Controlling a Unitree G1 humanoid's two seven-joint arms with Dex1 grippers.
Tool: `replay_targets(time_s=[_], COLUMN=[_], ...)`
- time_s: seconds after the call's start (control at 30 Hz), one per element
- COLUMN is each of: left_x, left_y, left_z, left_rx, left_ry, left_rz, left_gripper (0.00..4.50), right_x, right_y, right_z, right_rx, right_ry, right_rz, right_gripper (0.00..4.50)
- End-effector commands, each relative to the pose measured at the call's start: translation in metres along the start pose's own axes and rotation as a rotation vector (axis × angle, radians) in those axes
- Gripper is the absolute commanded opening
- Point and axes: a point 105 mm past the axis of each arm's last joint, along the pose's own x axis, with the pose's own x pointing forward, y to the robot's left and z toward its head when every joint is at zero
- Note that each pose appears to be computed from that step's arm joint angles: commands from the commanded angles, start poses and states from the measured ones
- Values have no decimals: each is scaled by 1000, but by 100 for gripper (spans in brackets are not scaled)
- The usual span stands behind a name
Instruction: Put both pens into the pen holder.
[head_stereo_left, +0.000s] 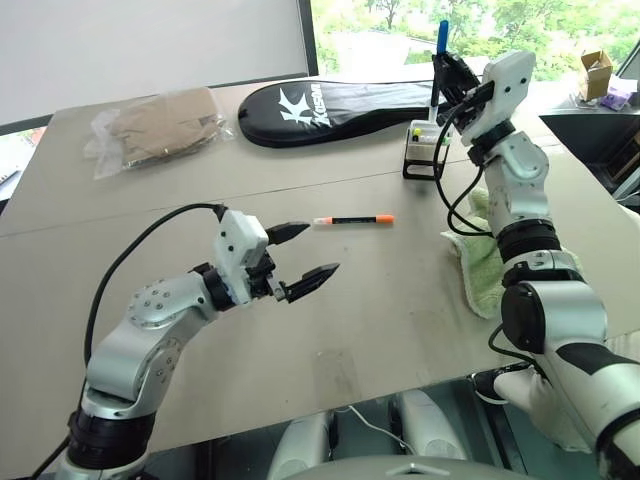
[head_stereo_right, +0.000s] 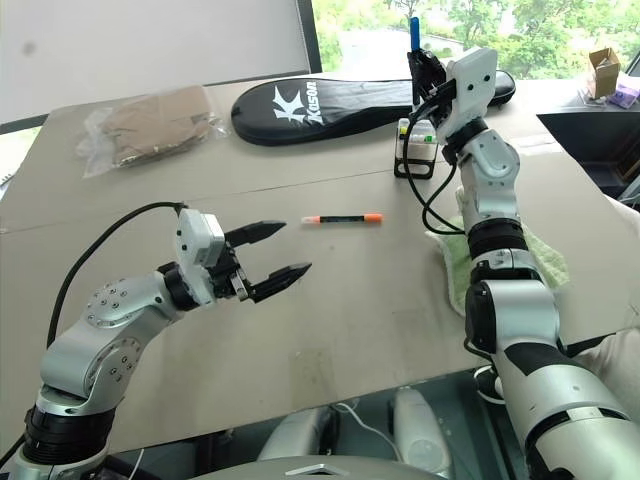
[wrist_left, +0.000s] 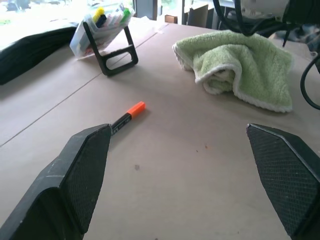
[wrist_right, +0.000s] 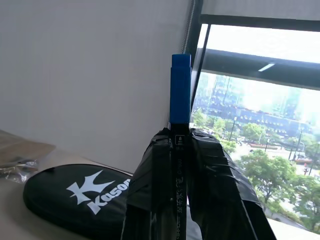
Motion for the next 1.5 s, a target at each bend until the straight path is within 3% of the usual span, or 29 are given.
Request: replay_targets(time_s=[0.03, 0.37, 0.7, 1.13, 1.3, 1.5], left_x=[2, 8, 2, -2, 4, 28], left_y=[-5, 7, 9, 10, 13, 21], left_z=[26, 49, 46, 39, 32, 30], left_rx=[4, -46, -50, -48, -14, 49], left_ry=[-101, -197, -194, -179, -140, -141], left_rz=[2, 71, 112, 139, 150, 190], left_gripper=[450, 450, 450, 450, 450, 450], right_x=[1, -7, -2, 4, 17, 16], right_y=[1, 6, 11, 8, 10, 45], right_z=[9, -7, -14, 1, 15, 39], right_rx=[-48, -89, -86, -88, 103, 385], right_ry=[-72, -48, -23, -82, -141, -184], right_rz=[-23, -59, -88, -108, -97, 66], right_gripper=[5, 5, 5, 5, 5, 5])
